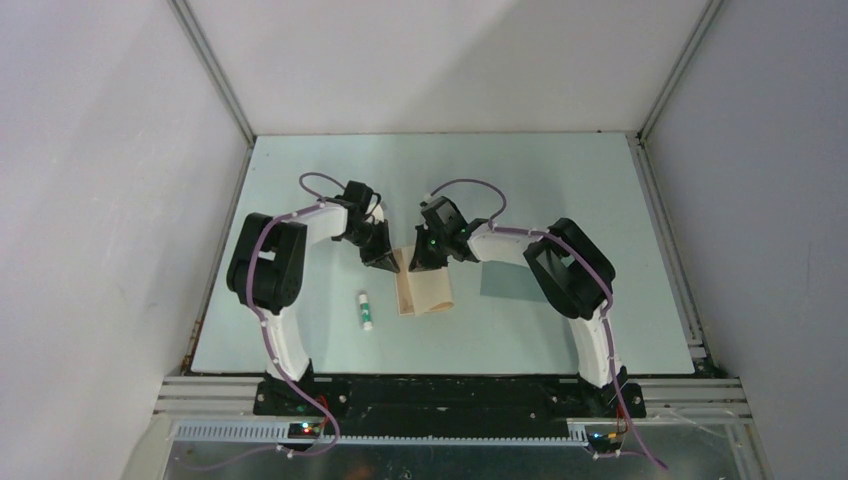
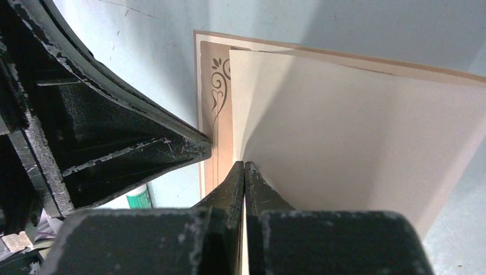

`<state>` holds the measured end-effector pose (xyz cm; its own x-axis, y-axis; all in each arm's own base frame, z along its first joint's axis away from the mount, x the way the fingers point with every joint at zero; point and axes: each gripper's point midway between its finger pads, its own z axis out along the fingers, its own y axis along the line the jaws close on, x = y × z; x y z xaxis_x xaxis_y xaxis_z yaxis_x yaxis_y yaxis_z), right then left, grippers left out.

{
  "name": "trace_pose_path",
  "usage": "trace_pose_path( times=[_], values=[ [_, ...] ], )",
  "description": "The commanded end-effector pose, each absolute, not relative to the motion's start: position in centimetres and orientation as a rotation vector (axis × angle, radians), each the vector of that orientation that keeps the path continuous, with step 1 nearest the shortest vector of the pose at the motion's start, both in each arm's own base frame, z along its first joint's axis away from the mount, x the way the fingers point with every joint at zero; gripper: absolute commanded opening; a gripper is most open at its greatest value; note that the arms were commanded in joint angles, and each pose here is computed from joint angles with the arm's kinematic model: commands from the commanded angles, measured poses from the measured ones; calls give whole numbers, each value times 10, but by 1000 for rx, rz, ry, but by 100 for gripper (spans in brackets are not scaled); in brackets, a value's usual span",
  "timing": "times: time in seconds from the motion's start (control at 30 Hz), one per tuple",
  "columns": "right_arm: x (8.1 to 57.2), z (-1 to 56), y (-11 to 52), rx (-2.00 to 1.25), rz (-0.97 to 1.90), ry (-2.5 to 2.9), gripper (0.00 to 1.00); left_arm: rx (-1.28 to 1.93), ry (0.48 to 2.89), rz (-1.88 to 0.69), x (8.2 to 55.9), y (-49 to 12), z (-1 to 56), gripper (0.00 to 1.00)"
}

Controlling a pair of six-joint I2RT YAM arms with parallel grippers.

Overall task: Place the letter into the envelope and seal it
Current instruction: Fold the letter.

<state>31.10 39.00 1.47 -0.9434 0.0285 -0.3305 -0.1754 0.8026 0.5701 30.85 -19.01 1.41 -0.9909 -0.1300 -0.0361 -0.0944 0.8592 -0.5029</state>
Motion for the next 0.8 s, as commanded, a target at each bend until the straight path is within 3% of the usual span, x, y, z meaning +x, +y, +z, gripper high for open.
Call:
trace_pose_path(
  times=[0.0, 0.27, 0.47, 0.63, 0.77],
  values=[
    [322, 11, 396, -115, 889, 2642, 0, -153, 2988, -767, 302, -186, 4, 0],
    [320, 0, 393, -117, 867, 2665, 0, -100, 2934, -705, 304, -177, 37, 0],
    [320, -1, 394, -128, 873, 2662, 0, -116, 2992, -591, 302, -165, 20, 0],
    [319, -3, 394, -130, 875, 2667, 0, -130, 2984, -646, 303, -172, 15, 0],
    [320, -4, 392, -134, 866, 2669, 0, -116, 2872, -836, 310, -192, 34, 0]
  ],
)
